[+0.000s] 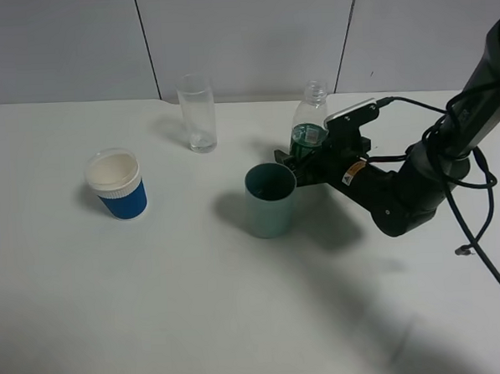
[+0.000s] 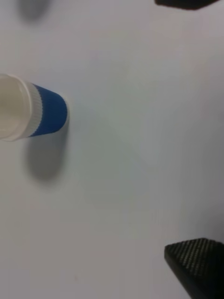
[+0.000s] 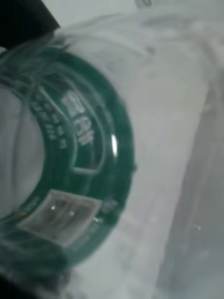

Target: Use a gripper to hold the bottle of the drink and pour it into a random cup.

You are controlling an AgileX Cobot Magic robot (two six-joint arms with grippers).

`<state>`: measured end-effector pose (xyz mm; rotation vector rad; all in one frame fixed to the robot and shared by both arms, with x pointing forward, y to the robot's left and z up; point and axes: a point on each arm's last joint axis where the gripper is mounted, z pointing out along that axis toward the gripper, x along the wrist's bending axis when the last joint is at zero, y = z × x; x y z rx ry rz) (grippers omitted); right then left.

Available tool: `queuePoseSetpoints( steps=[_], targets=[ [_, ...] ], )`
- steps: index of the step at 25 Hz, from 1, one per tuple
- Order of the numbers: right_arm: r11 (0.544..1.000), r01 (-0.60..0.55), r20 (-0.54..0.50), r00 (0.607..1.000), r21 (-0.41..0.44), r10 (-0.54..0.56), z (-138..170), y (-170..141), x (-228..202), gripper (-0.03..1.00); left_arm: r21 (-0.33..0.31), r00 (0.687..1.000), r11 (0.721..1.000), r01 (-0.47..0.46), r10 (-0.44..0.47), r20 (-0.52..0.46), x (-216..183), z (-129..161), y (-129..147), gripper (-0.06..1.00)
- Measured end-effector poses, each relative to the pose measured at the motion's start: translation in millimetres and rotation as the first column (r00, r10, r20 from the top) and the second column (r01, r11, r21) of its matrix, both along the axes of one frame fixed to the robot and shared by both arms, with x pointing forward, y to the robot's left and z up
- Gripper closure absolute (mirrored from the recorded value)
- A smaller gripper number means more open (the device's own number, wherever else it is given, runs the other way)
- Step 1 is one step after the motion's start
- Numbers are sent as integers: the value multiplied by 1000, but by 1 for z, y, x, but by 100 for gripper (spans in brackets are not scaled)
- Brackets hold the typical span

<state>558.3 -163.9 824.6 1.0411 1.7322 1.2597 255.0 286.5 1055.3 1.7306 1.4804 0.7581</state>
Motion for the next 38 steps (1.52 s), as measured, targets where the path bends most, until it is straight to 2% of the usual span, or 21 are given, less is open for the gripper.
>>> queuePoseSetpoints(
  steps=[14, 38],
  targets=[
    [1000, -2, 38, 999, 16, 2, 17, 0, 1, 10, 0, 1000, 1000, 0, 0, 0, 0, 0, 0, -5],
    [996, 4, 186, 982, 84, -20, 75, 1, 5, 10, 0, 1000, 1000, 0, 0, 0, 0, 0, 0, -5]
  ],
)
